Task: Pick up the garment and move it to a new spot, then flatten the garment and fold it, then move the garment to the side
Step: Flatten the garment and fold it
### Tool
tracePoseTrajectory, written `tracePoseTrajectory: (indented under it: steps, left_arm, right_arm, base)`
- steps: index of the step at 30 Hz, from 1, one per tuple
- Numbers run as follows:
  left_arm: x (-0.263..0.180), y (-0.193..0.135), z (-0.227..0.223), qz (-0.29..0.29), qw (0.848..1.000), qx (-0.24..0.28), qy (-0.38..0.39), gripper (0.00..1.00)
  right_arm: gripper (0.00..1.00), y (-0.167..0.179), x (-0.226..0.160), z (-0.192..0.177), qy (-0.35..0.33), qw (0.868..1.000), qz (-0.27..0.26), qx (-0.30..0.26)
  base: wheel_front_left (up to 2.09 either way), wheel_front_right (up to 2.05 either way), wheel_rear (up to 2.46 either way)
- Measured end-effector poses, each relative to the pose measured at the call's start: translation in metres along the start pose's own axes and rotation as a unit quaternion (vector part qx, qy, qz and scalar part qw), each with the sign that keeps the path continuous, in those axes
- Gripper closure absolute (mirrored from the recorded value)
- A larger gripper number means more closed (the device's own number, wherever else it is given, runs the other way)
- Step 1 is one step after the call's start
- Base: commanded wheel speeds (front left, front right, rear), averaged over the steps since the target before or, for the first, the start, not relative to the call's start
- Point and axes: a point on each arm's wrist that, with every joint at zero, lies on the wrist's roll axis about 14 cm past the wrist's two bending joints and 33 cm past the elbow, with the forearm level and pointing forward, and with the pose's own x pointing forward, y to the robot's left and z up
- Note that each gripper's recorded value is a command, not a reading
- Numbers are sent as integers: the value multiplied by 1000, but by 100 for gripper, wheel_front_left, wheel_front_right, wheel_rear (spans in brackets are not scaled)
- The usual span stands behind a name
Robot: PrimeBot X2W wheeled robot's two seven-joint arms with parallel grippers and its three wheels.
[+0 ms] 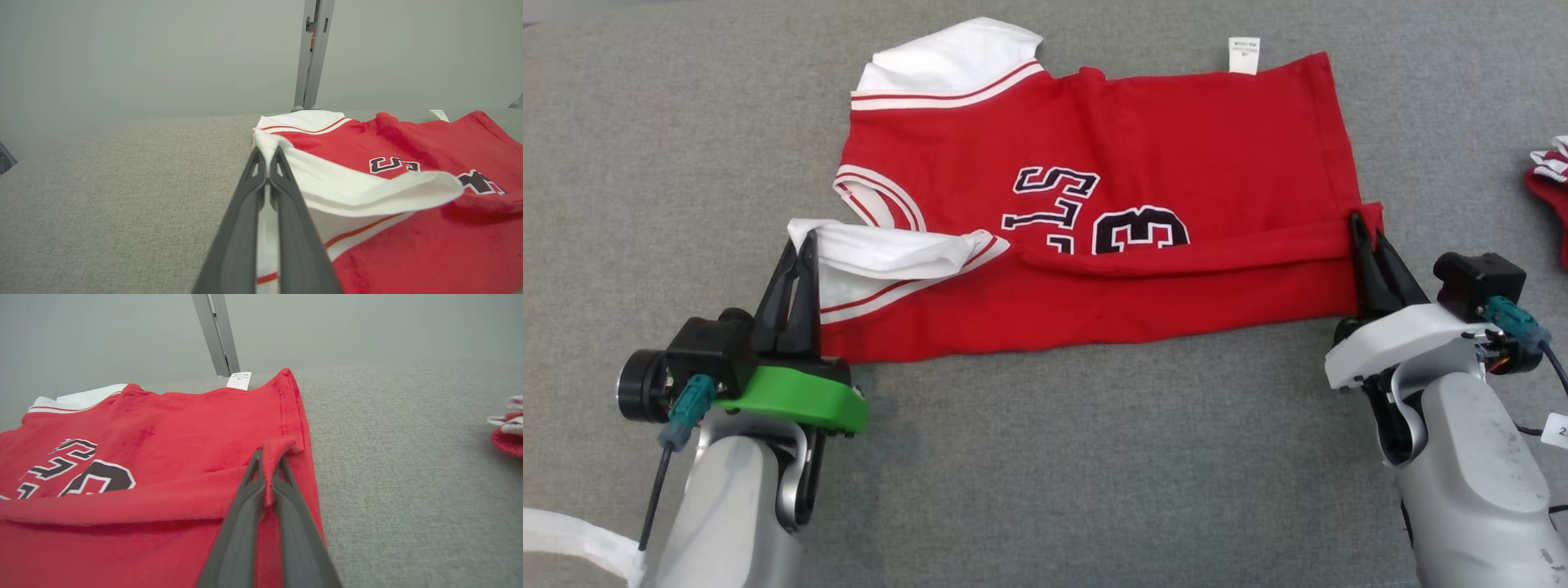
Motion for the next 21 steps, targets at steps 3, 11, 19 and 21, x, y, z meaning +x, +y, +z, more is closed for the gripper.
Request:
tracePoseTrajectory:
  steps: [3,11,19,21]
  left_arm:
    - [5,1,-10,0,1000,-3,13,24]
    - [-4,15,-15,32,999,-17,18,0]
    - [-38,12,-60,46,994,-34,89,0]
    - [-40,13,-67,50,993,-38,99,0]
  right_arm:
    - [0,-5,4,-4,5,1000,-7,-7]
    - [0,-7,0,16,-25,997,-1,-73]
    - [0,-17,-30,-16,21,995,-10,-94]
    - [0,-21,-34,-25,34,995,-15,-94]
  base:
    - [0,0,0]
    - [0,0,0]
    - [0,0,0]
    - [0,0,0]
